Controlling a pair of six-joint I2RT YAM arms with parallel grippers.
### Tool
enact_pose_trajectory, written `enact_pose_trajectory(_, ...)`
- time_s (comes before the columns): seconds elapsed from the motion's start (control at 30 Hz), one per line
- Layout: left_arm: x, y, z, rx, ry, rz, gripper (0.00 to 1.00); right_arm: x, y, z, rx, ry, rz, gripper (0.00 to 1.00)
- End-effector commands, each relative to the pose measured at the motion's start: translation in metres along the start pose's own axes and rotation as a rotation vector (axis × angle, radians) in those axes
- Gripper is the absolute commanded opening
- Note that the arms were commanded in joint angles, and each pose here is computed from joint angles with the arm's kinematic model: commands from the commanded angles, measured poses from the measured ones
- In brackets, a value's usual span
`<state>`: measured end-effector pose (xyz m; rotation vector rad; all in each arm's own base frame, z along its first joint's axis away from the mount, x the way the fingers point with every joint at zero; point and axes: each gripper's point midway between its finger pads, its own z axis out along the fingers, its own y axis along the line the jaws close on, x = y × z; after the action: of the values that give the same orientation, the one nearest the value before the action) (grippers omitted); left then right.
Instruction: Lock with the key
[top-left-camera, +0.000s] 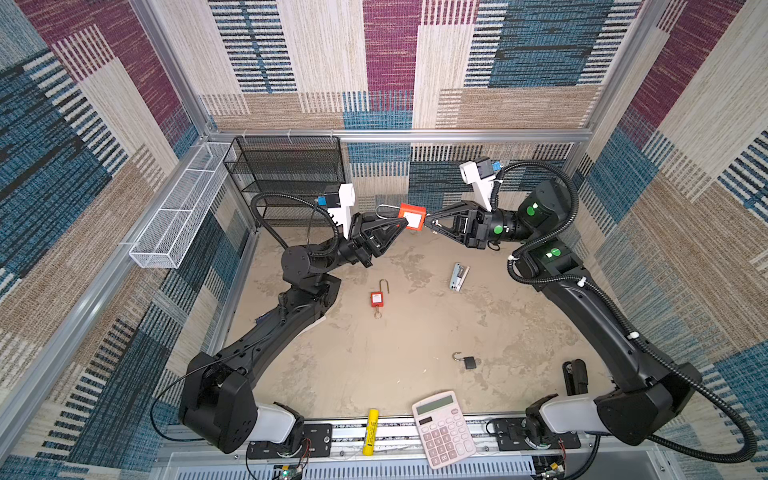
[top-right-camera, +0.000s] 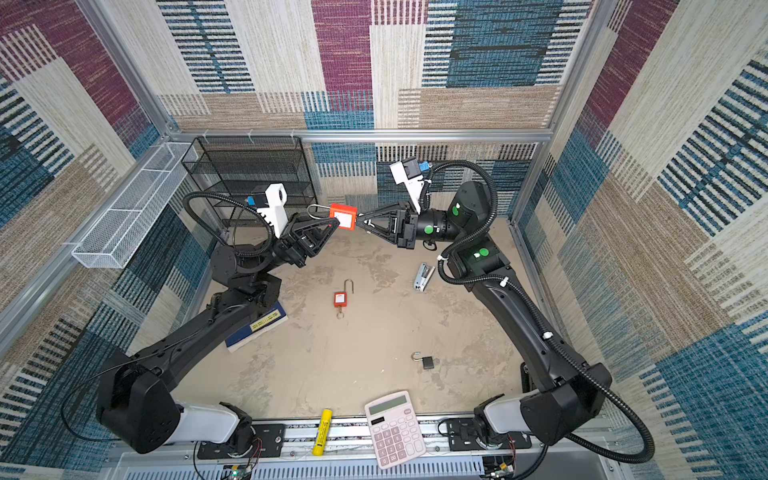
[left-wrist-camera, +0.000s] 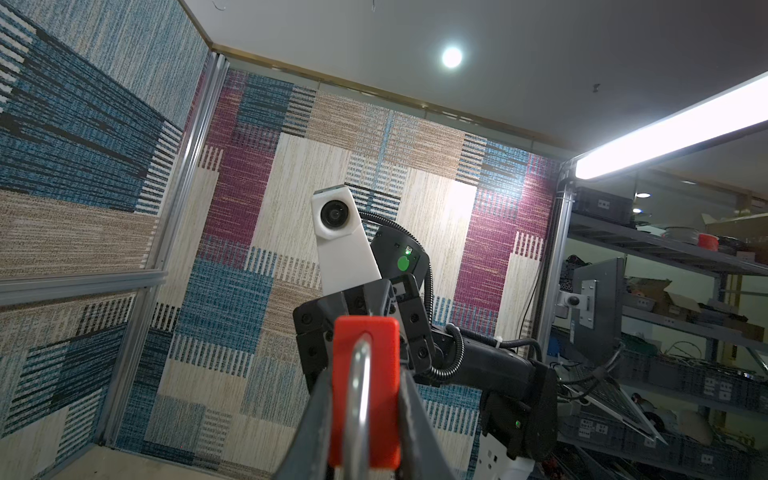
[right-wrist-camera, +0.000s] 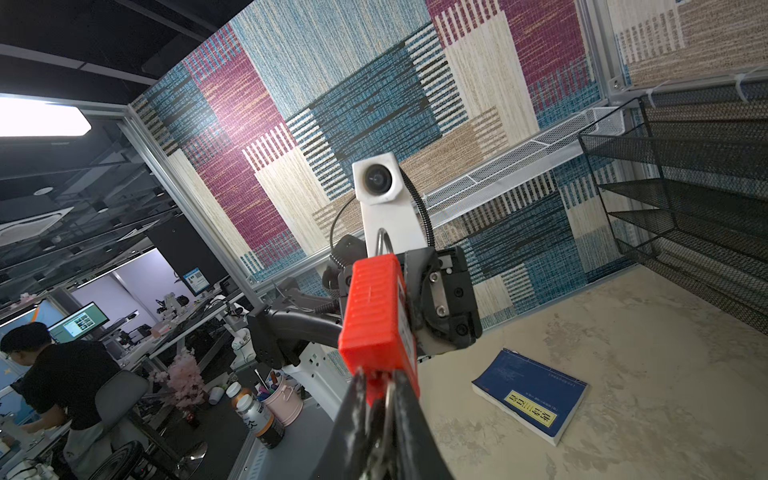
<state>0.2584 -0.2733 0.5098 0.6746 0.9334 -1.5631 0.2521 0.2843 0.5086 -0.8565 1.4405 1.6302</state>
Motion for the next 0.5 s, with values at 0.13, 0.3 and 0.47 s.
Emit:
enact_pose_trajectory(0.13, -0.006, -0.001, 0.0, -0.002, -0.028, 0.011, 0.0, -0.002, 0.003, -0.001, 0.004, -0.011, -0.034, 0.08)
enact_pose_trajectory(0.3, -0.006, 0.007, -0.002, -0.038, -0.039, -0.001, 0.0, -0.003, 0.007, -0.005, 0.024, -0.042, -0.107, 0.01)
enact_pose_trajectory(0.47, -0.005, 0.013, -0.006, -0.076, -0.061, 0.0, 0.0, -0.007, 0.015, -0.012, 0.05, -0.108, -0.204, 0.0)
